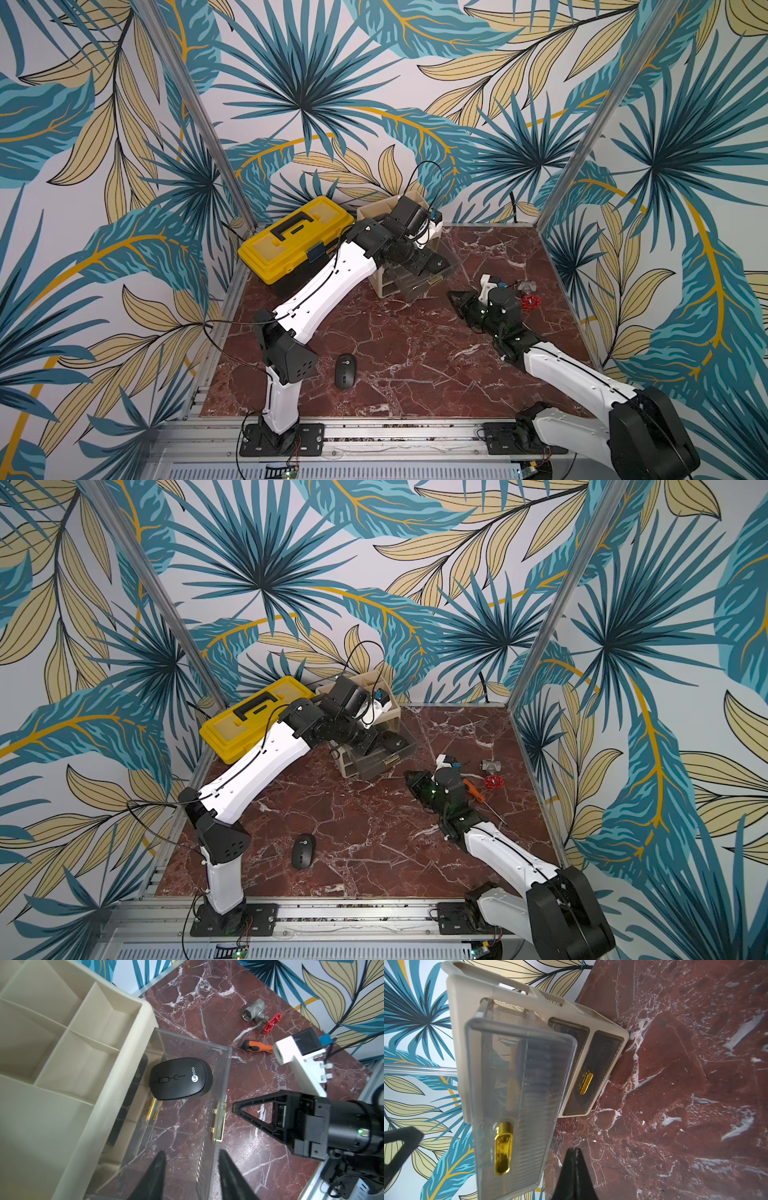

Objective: Take the mice out of the drawer
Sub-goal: Pick up the mouse from the drawer.

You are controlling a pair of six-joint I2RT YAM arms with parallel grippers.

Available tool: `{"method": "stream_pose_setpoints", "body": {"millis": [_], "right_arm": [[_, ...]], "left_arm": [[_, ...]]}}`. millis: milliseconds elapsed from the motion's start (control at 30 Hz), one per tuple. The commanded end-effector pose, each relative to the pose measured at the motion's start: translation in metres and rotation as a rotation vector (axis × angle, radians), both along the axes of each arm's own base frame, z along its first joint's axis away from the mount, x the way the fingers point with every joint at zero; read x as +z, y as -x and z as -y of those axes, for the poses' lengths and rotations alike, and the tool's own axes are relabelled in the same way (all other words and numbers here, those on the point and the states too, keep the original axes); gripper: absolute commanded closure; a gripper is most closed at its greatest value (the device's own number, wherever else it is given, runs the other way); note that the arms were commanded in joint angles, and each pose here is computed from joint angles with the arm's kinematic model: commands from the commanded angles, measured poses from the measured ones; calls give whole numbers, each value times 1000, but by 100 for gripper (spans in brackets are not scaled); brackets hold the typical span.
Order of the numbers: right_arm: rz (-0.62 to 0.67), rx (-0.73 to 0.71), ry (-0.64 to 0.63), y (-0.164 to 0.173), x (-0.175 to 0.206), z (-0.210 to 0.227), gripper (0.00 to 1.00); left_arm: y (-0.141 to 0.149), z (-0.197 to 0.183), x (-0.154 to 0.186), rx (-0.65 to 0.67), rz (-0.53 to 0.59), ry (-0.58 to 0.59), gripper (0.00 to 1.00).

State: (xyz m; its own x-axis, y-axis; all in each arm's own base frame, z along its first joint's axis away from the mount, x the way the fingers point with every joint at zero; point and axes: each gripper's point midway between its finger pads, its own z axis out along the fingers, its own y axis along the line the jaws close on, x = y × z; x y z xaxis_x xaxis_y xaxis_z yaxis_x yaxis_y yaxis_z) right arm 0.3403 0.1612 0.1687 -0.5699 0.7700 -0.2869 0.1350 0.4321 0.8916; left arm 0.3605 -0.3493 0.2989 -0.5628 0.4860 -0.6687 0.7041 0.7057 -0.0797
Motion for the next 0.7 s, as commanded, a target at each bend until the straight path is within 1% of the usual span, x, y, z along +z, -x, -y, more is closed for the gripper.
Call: {"method": "stream_pose_setpoints", "body": {"millis": [0, 33, 67, 100, 333, 533, 667], "right_arm": [[32, 5, 1, -7, 5, -4, 100], [33, 6, -1, -8, 5, -4, 100], [33, 6, -2, -9, 4, -5, 100], [36, 10, -6, -11, 4, -6, 100], [49, 28, -44, -19, 3, -15, 100], [54, 36, -70, -23, 2, -19, 100], [56, 47, -81, -27, 4, -23, 100]], "left_arm": [[-7, 19, 7, -47, 29, 54, 78], [-10, 22, 4, -48, 30, 58, 85], [-14, 25, 2, -44, 36, 65, 94], [-19, 28, -1, -39, 41, 68, 100], [-41, 52, -14, -52, 72, 108, 100], [-65, 63, -28, -21, 119, 115, 100], [-80, 64, -29, 25, 171, 116, 100]]}}
